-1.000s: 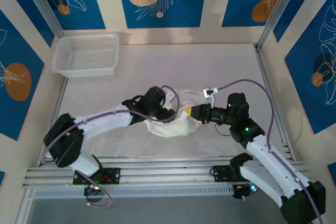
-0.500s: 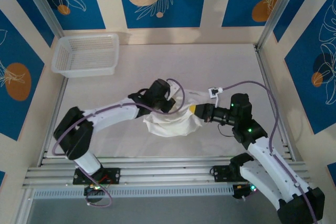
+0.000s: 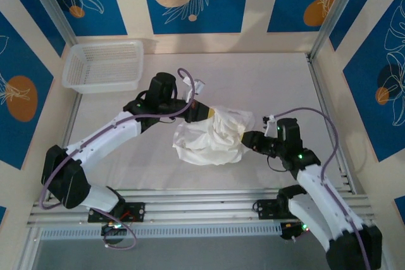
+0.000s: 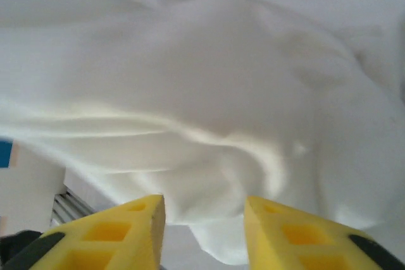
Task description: Fold the inside-out t-shirt
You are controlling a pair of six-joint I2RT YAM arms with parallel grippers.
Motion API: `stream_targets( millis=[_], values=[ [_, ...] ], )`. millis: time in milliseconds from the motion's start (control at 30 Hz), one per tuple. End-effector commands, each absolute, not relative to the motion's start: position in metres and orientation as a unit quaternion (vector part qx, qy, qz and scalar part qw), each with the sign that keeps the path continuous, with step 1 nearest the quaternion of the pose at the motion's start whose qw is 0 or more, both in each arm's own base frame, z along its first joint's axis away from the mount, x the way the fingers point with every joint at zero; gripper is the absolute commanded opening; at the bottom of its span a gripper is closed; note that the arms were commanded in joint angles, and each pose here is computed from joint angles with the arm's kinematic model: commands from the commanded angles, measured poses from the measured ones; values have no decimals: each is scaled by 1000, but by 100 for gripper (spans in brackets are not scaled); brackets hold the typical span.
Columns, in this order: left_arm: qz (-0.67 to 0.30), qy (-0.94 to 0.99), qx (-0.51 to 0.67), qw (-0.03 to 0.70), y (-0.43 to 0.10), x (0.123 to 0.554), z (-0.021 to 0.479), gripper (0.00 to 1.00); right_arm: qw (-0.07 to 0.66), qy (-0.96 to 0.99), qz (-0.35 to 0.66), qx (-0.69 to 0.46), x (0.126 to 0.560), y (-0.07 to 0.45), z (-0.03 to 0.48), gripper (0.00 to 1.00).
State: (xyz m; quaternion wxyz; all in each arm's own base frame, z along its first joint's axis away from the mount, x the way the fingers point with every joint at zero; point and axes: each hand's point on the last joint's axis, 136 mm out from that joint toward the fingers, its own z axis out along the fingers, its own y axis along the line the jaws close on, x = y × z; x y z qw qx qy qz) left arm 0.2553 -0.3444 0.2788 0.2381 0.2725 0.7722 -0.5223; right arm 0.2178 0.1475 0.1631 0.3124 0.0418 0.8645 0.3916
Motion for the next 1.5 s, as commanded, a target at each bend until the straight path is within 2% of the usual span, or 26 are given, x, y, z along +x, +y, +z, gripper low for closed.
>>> stream_targets(
  millis=[0,100,200,267,400,567,600,633,700,733,767,933,1000,1067,1167,1300,1367,1467],
  values=[
    [-545,767,266,210,-349,253,288,0,449,833,324,-2,215,134,212,40],
    [-551,765,261,208,-352,255,288,0,542,784,289,-86,213,154,243,43],
    [-548,770,252,208,-352,258,289,0,573,771,224,-165,221,187,253,48],
    [-545,775,244,207,-352,259,288,0,562,785,178,-188,233,205,244,51],
    [-544,777,236,208,-351,260,291,0,514,833,167,-118,256,210,217,52],
    [-552,771,239,208,-352,258,299,0,476,852,194,-100,273,220,185,63],
    [-553,771,239,209,-351,258,301,0,463,857,208,-95,276,222,179,62],
    [-552,771,239,209,-351,259,301,0,453,860,219,-88,277,223,177,55],
    [-540,779,235,213,-349,261,298,0,434,861,252,-87,275,229,180,20],
    [-528,788,230,217,-345,265,294,0,431,856,269,-89,271,231,186,6],
    [-508,802,221,223,-340,271,287,0,429,852,287,-92,266,234,193,0],
    [-399,870,166,240,-299,325,215,0,389,774,472,-164,208,258,254,0],
    [-388,881,154,223,-293,338,185,0,361,729,554,-177,184,256,280,0],
    [-408,873,160,215,-299,335,177,0,347,706,595,-165,177,246,293,0],
    [-444,848,167,236,-303,329,192,18,340,704,608,-138,180,230,294,0],
    [-411,838,191,304,-285,317,222,40,337,721,595,-112,191,220,283,0],
    [-379,830,219,346,-278,302,232,46,335,727,591,-97,196,216,279,0],
    [-373,799,286,374,-287,268,240,49,337,729,589,-87,201,213,277,0]
  ],
)
